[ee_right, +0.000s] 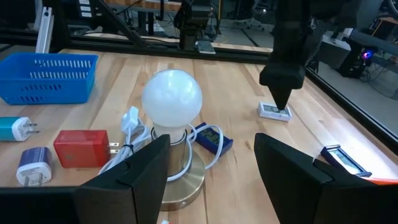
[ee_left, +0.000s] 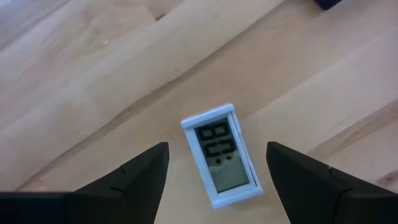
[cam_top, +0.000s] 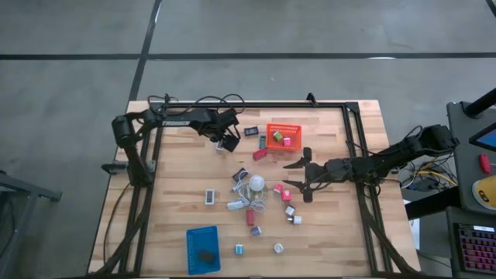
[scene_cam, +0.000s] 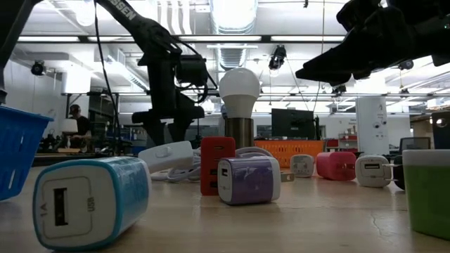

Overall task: Pick & Place Office items
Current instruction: Put the top white timer into the blue bin

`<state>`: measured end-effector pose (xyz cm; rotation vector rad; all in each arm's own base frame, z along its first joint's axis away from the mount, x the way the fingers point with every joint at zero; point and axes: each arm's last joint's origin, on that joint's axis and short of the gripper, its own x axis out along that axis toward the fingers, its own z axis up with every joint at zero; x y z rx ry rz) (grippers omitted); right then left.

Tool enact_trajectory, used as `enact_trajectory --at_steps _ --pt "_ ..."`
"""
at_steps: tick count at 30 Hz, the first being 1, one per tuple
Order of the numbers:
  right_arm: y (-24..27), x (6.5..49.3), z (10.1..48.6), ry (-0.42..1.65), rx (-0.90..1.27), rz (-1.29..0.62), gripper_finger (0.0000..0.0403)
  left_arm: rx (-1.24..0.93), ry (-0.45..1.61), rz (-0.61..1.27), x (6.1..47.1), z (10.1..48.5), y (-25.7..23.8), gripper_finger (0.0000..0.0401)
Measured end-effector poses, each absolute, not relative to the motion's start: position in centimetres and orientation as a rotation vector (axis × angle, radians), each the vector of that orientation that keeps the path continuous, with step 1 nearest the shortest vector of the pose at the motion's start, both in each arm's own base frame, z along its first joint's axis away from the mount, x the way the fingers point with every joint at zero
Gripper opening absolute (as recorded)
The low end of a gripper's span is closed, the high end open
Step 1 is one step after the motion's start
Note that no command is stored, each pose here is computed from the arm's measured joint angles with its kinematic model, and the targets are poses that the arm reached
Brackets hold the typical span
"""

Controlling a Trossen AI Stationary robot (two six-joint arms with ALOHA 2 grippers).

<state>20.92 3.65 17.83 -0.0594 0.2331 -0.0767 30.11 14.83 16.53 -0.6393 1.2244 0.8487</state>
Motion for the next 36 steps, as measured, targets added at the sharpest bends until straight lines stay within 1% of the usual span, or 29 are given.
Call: enact_trajectory --at_steps 21,29,33,36 --pt "3.6 20.9 17.8 0.234 -0.064 -0.076 0.0228 -0.672 1.276 0.857 30.6 14.0 15.0 0.0277" --pt "3.7 20.9 17.8 0.234 -0.064 -0.076 0.0228 -0.702 1.323 0.809 30.9 12.7 15.0 0.0275" --pt "3.7 20.9 17.8 0.234 -0.064 -0.076 0.0228 -0.7 1.315 0.806 30.9 12.8 15.0 0.0255" --pt "3.7 20.9 17.8 0.234 -0.064 -0.076 0.0228 -0.699 1.307 0.801 30.9 13.0 15.0 0.0218"
